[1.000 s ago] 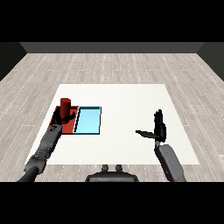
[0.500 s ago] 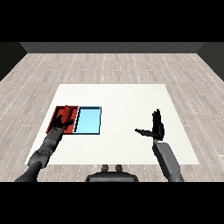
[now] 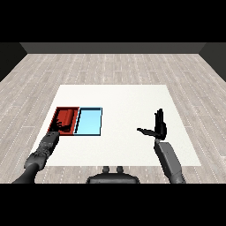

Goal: Pick the red can and put it in the red box

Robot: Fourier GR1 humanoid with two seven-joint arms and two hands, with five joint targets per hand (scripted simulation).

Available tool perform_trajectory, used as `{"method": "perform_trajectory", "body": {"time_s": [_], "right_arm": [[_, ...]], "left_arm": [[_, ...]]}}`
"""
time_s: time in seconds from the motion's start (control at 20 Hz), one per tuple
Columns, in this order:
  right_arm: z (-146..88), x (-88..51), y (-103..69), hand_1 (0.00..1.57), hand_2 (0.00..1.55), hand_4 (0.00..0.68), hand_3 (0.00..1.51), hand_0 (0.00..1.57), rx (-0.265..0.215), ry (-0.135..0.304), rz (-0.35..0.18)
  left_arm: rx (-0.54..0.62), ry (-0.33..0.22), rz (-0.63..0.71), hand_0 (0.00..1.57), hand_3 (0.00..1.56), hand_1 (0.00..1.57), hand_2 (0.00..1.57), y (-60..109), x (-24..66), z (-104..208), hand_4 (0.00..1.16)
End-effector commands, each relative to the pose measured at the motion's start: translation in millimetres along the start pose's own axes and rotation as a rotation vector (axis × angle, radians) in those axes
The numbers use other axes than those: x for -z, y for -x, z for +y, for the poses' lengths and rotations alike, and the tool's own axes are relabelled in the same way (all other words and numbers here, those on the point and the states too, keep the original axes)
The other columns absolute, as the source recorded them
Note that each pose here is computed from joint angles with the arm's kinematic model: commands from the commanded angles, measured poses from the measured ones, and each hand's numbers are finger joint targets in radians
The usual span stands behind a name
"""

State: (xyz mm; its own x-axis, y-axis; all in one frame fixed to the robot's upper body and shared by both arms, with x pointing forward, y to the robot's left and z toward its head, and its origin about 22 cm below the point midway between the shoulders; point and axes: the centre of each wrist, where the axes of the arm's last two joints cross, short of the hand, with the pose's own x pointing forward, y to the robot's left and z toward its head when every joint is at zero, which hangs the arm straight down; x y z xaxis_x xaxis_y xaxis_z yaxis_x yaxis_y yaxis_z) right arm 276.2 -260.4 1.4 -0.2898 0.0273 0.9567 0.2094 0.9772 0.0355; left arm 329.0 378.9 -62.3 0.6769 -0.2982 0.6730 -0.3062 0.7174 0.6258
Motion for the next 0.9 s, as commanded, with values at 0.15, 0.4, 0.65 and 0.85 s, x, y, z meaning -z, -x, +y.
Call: {"method": "perform_trajectory", "body": {"time_s": [0.15,0.4,0.65,0.85], "right_arm": [[-1,-3.9,-1.9,0.00,0.00,0.000,0.00,0.00,0.026,-0.017,-0.011],[11,10.3,-5.1,0.00,0.00,0.000,0.00,0.00,0.047,-0.019,-0.016],[10,1.8,-14.0,0.00,0.00,0.000,0.00,0.00,0.074,-0.072,-0.064],[28,-9.2,-1.1,0.00,0.00,0.000,0.00,0.00,0.081,-0.131,-0.070]], "left_arm": [[0.036,-0.006,-0.028,0.00,0.00,0.00,0.00,-7.2,0.2,-1,0.00],[-0.189,0.011,-0.283,0.00,0.00,0.00,0.00,-22.0,1.0,3,0.00],[-0.399,0.097,-0.542,0.67,0.00,0.67,0.38,-62.4,-0.6,8,0.00],[-0.490,0.182,-0.691,0.00,0.00,0.00,0.00,-50.8,-10.8,-4,0.00]]}}
